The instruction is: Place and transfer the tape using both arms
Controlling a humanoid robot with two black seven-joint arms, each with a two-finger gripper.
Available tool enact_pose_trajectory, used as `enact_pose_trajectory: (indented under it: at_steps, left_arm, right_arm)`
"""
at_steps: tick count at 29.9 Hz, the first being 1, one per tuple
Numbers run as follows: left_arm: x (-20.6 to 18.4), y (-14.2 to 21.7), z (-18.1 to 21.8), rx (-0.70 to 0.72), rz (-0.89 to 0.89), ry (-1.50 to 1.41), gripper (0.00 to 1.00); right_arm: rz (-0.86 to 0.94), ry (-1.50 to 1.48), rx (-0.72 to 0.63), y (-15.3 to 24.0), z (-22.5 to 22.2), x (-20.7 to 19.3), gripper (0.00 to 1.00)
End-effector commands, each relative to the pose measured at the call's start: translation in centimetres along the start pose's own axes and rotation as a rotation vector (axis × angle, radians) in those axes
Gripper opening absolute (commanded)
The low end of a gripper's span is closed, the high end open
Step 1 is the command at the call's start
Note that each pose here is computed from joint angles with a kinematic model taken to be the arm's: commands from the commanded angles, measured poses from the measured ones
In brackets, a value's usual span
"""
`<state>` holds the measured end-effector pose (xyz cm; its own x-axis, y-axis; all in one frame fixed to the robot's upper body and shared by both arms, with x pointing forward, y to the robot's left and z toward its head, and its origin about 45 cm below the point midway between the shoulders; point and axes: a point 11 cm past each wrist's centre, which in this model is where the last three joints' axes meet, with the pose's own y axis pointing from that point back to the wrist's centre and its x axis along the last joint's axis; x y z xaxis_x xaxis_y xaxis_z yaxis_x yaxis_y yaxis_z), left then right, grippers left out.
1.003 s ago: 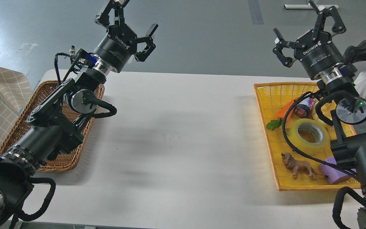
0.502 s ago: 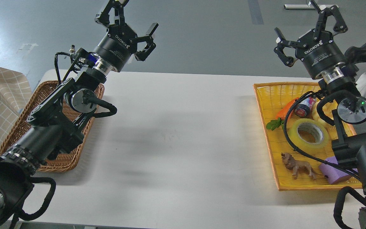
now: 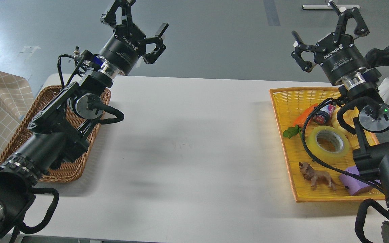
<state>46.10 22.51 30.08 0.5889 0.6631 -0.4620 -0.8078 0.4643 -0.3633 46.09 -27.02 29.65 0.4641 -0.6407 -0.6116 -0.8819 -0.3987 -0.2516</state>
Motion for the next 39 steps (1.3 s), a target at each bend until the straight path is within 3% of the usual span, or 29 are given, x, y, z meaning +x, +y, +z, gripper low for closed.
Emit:
enact_pose_trajectory:
  at_steps: [1, 19, 39]
  left_arm:
    - [0.0, 0.1, 0.0, -0.001, 0.001, 0.0, 0.98]
    - [-0.1, 0.1, -0.3, 0.001, 0.001, 0.007, 0.98]
    - [-0.2, -0.1, -0.2, -0.001, -0.003, 0.004, 0.98]
  right_arm:
    - [-0.005, 0.002, 0.001, 0.0, 0.0, -0.2, 1.0]
    - [0.006, 0.075, -0.052, 0.4, -0.5, 0.5, 1.0]
    - [-0.093, 0.726, -0.623, 1.3, 2.5, 0.9, 1.0]
